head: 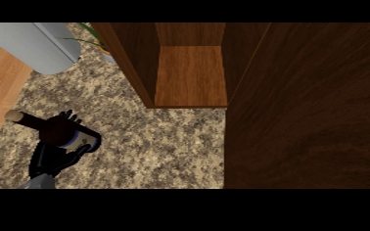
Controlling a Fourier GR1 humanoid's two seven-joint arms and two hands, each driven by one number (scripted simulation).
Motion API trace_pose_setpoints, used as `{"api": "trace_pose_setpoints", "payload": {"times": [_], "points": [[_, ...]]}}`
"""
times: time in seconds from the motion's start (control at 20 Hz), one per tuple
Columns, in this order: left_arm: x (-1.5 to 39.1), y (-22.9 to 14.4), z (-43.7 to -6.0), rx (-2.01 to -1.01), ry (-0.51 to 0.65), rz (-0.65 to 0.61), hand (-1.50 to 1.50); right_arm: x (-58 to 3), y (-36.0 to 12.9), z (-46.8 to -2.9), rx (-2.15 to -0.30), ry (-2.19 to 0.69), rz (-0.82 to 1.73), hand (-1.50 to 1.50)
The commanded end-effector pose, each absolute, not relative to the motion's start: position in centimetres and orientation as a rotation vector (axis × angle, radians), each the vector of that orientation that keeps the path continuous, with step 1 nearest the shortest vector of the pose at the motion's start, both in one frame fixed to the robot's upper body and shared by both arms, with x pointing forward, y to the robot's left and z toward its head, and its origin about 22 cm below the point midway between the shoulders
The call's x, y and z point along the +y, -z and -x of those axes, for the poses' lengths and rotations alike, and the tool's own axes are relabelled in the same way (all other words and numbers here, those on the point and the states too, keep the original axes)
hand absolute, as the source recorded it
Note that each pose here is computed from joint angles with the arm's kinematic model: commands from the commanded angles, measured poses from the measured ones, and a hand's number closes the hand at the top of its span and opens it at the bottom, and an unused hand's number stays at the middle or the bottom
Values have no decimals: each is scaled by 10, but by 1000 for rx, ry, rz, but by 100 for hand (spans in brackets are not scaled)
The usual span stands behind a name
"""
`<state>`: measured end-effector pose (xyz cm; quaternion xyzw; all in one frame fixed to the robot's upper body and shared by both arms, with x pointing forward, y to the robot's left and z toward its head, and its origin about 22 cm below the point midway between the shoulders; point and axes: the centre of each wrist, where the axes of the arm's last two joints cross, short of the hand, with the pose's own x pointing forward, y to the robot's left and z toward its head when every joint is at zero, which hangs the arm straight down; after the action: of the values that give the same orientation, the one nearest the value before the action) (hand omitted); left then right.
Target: Pick up the wine, place it into the cabinet and close the cabinet
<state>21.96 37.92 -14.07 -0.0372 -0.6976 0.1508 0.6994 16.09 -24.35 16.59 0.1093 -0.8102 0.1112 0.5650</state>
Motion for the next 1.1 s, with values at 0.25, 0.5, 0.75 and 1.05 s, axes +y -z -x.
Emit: {"api": "trace_pose_setpoints", "payload": {"times": [0.25, 0.5, 0.75, 1.05], "points": [[361, 157, -213, -1572, -347, 171, 150, -228, -168, -158, -1912, -266, -253, -150], [366, 145, -227, -1602, -294, 208, 150, -254, -156, -172, -1906, -267, -255, -150], [327, 173, -191, -1607, -277, 181, 150, -259, -167, -179, -1901, -249, -221, -150], [312, 195, -127, -1623, -312, 196, 150, -258, -162, -170, -1887, -254, -228, -150]]}}
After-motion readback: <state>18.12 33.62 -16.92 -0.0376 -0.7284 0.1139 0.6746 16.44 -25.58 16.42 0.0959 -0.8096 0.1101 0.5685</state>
